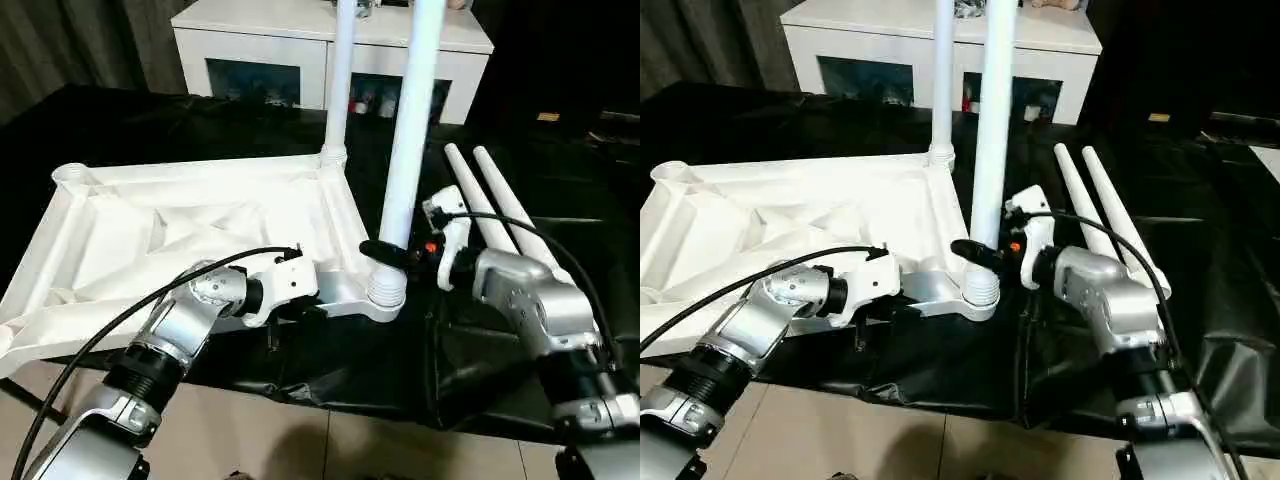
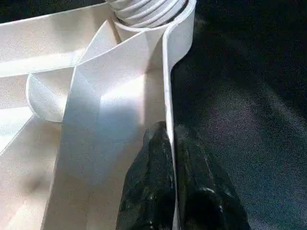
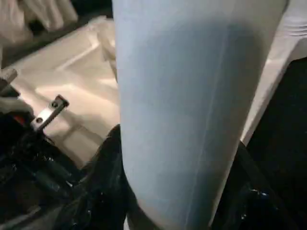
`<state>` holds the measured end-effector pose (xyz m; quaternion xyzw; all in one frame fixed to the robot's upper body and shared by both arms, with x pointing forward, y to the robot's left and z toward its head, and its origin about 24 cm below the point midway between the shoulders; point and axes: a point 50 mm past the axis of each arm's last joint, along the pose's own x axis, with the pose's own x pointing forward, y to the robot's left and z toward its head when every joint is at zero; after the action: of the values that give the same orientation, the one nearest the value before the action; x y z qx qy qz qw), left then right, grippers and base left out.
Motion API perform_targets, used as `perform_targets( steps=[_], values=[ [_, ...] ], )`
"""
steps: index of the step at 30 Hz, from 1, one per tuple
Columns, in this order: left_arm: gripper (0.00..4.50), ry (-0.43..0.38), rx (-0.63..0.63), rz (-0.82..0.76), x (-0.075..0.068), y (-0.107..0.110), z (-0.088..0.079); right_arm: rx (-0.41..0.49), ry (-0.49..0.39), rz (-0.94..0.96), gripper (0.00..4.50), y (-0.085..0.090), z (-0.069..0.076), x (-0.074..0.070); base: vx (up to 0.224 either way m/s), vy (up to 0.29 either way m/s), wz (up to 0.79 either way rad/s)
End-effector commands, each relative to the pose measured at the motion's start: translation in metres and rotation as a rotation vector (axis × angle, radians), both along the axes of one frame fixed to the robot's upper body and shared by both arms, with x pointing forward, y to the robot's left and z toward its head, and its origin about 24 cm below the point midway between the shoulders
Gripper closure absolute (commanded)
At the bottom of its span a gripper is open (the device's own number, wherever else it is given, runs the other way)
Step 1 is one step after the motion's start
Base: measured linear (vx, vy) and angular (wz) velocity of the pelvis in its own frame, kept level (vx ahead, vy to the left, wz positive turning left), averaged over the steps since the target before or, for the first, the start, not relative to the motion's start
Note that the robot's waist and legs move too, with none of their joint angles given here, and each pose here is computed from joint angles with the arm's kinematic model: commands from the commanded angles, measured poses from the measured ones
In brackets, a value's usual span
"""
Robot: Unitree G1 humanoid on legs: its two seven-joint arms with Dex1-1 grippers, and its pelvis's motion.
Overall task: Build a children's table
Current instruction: Pick table leg
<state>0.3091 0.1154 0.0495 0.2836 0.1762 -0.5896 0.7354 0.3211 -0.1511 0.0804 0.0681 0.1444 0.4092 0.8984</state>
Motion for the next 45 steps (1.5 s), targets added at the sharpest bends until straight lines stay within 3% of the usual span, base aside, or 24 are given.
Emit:
perform_targets(
  steps=[1,11,15,19,22,27,29,32,33,45],
  values=[
    [4.5,0.022,-0.005,0.032,-0.003,0.004,-0.009,0.004,0.023,-0.073,2.66,-0.011,-0.012,-0.006,0.0,0.0,0.0],
    [4.5,0.017,-0.022,0.056,0.0,0.003,-0.008,0.102,0.027,-0.261,2.66,-0.023,-0.039,-0.024,0.0,0.0,0.0],
    [4.5,0.008,-0.02,0.061,0.002,0.003,-0.006,0.054,0.005,-0.258,2.66,-0.021,-0.043,-0.031,0.0,0.0,0.0],
    [4.5,-0.001,-0.02,0.068,0.004,0.003,-0.005,-0.085,-0.059,-0.17,2.66,-0.013,-0.044,-0.039,0.0,0.0,0.0],
    [4.5,-0.004,-0.021,0.071,0.004,0.003,-0.005,-0.113,-0.066,-0.134,2.66,-0.01,-0.042,-0.041,0.0,0.0,0.0],
    [4.5,-0.007,-0.015,0.063,0.003,0.003,-0.006,-0.177,-0.036,-0.071,2.66,-0.006,-0.045,-0.037,0.0,0.0,0.0],
    [4.5,-0.011,-0.016,0.057,0.003,0.004,-0.004,-0.204,0.019,-0.047,2.66,-0.005,-0.045,-0.028,0.0,0.0,0.0],
    [4.5,-0.013,-0.016,0.055,0.003,0.005,-0.004,-0.219,0.068,-0.026,2.66,-0.005,-0.045,-0.026,0.0,0.0,0.0],
    [4.5,-0.016,-0.017,0.055,0.003,0.005,-0.003,-0.223,0.122,-0.005,2.66,-0.007,-0.047,-0.026,0.0,0.0,0.0],
    [4.5,-0.017,-0.006,0.08,0.001,0.01,-0.006,-0.257,0.173,0.015,2.66,-0.01,-0.056,-0.028,0.0,0.0,0.0]
  ],
)
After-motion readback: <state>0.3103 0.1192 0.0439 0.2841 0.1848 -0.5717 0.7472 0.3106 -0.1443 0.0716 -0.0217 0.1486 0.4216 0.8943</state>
